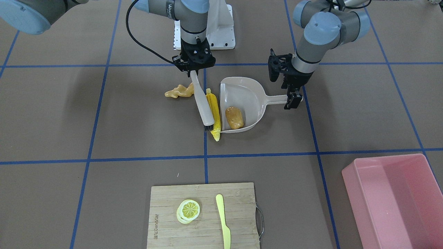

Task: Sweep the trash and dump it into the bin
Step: 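Sweep the potato into the dustpan with the brush in the right gripper, then move the brush behind the corn and ginger with the right gripper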

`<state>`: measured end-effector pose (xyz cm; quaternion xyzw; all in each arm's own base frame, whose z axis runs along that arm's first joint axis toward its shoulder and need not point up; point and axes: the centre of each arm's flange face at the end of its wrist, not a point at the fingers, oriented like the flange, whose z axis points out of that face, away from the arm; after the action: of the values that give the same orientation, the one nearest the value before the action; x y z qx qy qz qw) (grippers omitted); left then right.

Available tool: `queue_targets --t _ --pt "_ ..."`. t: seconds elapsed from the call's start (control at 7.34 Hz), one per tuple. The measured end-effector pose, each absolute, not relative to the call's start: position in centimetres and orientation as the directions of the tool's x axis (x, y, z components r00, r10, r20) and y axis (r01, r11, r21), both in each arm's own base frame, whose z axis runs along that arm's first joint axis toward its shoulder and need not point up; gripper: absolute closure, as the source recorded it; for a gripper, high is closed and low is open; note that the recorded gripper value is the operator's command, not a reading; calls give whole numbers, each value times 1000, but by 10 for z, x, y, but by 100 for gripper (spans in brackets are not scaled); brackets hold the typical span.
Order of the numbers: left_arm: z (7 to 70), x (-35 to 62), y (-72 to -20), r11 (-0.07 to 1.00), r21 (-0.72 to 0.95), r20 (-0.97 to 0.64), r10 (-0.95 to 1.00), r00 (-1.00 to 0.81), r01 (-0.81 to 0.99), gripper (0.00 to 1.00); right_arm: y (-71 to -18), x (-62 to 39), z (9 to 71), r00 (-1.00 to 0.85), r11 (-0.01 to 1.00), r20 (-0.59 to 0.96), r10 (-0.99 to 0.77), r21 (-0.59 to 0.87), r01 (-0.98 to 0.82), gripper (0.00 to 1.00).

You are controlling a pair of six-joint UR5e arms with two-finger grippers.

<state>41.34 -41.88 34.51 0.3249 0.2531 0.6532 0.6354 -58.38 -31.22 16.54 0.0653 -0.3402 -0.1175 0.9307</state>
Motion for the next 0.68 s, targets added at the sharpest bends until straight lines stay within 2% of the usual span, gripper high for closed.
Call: queue_targets --t 0.68 --pt "345 416 -418 -68 744 104 994 16 -664 7 -297 -586 121 617 983 770 -162 182 30 100"
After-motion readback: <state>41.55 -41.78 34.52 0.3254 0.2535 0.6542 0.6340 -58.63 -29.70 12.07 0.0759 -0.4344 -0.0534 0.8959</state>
